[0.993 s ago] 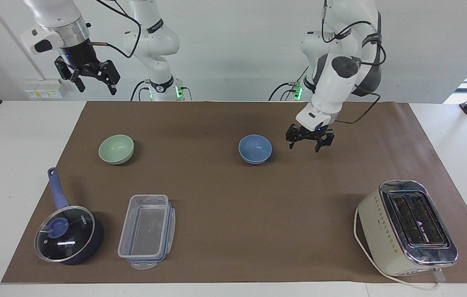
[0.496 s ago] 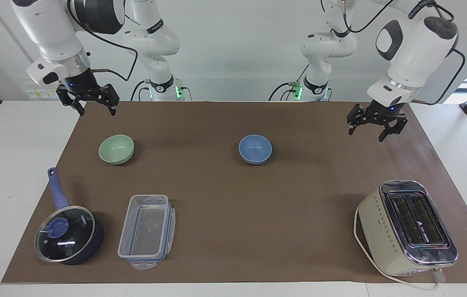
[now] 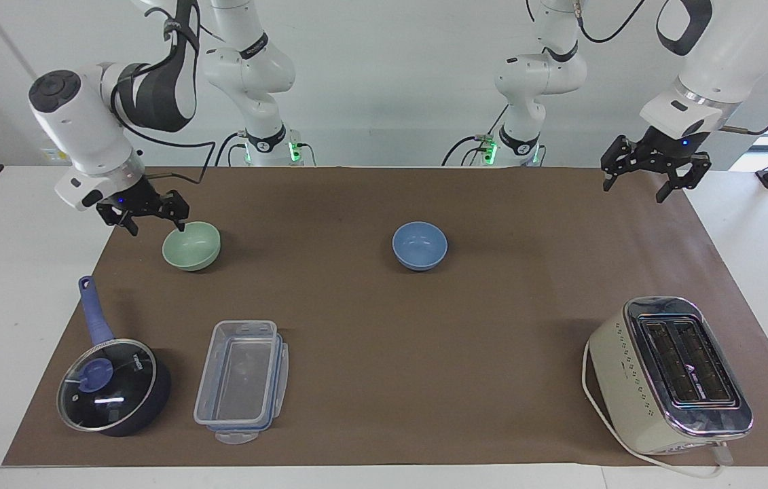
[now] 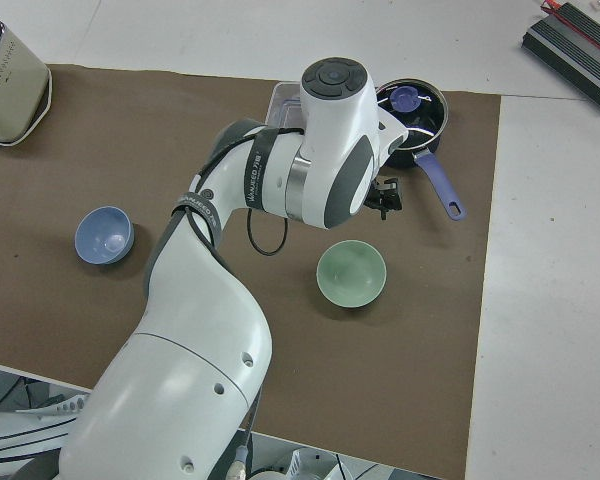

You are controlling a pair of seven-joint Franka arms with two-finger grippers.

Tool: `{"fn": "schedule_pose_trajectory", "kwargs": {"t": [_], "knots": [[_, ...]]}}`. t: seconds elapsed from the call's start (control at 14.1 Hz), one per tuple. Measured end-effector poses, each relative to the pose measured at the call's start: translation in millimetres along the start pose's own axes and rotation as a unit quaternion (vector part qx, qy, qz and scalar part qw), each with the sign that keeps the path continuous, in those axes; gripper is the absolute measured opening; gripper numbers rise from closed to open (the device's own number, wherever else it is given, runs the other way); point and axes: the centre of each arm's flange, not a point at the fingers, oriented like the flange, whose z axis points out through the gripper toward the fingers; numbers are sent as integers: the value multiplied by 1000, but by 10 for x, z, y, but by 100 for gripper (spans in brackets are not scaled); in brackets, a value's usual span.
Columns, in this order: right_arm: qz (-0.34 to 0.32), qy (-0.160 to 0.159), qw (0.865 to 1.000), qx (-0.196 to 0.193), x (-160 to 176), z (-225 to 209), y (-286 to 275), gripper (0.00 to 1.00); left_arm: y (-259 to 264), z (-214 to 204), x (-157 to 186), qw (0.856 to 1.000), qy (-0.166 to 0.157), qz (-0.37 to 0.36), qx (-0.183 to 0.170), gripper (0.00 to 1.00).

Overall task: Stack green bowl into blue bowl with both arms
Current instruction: 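Reach the right gripper to the green bowl rim and grasp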

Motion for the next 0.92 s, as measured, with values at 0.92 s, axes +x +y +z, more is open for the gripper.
{"fn": "schedule_pose_trajectory", "kwargs": {"t": [0.92], "knots": [[33,8,999,0,-523,1132,204,100,32,26,49,1000,-2,5,1,100]]}}
